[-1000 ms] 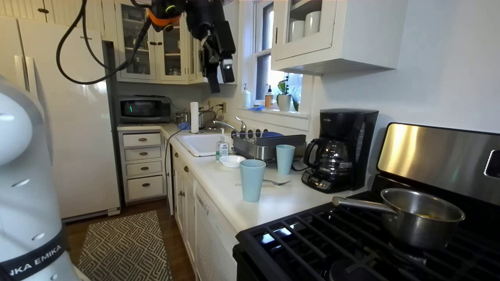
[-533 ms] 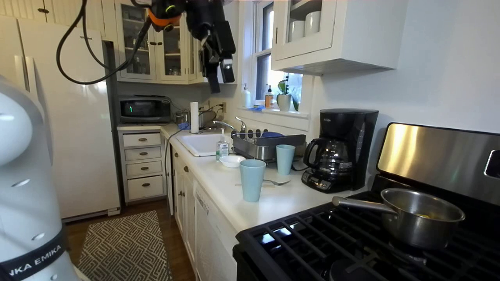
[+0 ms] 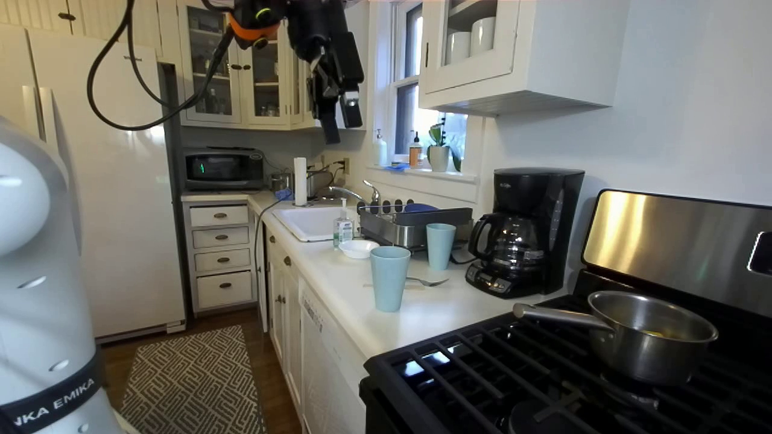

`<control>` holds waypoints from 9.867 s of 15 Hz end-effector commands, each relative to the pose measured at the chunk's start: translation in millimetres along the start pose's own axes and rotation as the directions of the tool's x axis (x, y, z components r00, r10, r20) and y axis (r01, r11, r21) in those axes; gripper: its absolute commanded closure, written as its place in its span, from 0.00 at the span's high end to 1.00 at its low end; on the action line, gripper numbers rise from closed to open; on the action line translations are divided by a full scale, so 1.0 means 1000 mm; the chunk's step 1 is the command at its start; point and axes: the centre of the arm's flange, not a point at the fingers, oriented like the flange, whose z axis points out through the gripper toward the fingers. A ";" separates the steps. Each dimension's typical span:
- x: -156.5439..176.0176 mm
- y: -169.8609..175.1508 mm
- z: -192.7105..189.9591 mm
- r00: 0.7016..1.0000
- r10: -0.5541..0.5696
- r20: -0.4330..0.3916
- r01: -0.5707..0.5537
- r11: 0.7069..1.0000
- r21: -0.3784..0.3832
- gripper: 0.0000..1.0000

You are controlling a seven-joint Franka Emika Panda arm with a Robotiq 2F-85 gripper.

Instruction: Put the cup upright

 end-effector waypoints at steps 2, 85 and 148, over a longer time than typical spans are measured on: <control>0.000 0.000 0.000 1.000 0.000 0.000 0.000 1.000 0.000 1.00; 0.106 0.265 0.107 0.836 0.542 -0.086 -0.489 0.807 0.330 0.01; 0.040 -0.419 0.162 0.029 -0.994 -0.104 0.993 0.041 -0.113 0.01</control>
